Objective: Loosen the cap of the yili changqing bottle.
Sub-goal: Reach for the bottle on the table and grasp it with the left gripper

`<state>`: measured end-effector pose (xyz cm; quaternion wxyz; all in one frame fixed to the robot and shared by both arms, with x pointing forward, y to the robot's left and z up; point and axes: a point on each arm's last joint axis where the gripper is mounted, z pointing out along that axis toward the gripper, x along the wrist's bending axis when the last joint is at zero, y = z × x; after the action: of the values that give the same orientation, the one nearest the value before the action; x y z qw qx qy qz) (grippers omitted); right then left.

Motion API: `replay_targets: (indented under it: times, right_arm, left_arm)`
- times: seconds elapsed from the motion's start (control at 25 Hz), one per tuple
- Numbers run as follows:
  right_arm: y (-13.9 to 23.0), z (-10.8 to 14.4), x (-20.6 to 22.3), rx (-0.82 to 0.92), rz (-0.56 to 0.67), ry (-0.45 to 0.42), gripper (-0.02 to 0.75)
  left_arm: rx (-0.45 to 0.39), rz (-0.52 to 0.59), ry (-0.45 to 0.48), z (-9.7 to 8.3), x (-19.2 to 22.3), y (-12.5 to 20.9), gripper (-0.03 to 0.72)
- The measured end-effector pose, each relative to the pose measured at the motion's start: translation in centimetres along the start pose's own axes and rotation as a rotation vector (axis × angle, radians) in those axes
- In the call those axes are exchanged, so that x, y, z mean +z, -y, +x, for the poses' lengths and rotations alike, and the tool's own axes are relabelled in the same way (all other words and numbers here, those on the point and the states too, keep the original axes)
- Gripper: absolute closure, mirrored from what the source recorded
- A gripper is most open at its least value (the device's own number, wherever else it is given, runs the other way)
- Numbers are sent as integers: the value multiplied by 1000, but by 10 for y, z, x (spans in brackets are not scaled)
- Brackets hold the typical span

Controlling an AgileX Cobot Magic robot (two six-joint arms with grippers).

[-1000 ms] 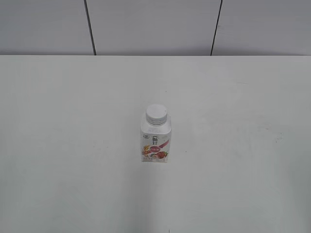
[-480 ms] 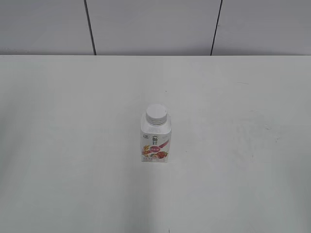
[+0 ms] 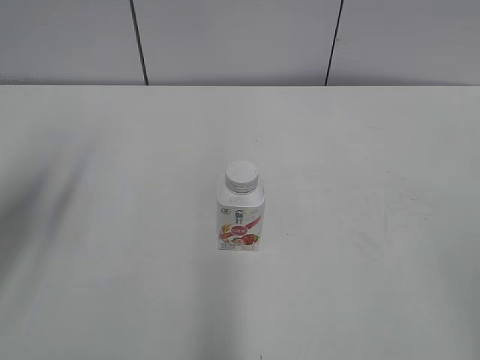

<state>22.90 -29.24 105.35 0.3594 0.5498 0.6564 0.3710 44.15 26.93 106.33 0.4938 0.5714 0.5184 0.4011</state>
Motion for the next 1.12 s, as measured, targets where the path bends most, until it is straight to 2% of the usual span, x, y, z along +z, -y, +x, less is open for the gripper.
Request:
replay_targets:
  times: [0.12,0.28,0.36,0.56,0.64,0.84,0.96,1.12]
  right_arm:
    - [0,0,0,0,0,0,184]
    - [0,0,0,0,0,0,184]
    - [0,0,0,0,0,0,184]
    - [0,0,0,0,0,0,184]
    - [0,0,0,0,0,0,184]
    - [0,0,0,1,0,-1,184]
    - [0,0,0,1,0,-2,184]
    - [0,0,0,1,0,-3,184]
  left_arm:
    - [61,52,53,-10,17,21,356]
    - [120,60,120,-16,34,39,356]
    - [121,54,172,-17,43,46,356]
    - [203,131,349,-16,63,76,356]
    - [194,145,409,-17,67,84,358]
    - [155,128,487,-20,73,94,358]
    - [216,57,622,-24,73,96,358]
    - [329,84,816,-24,83,112,340]
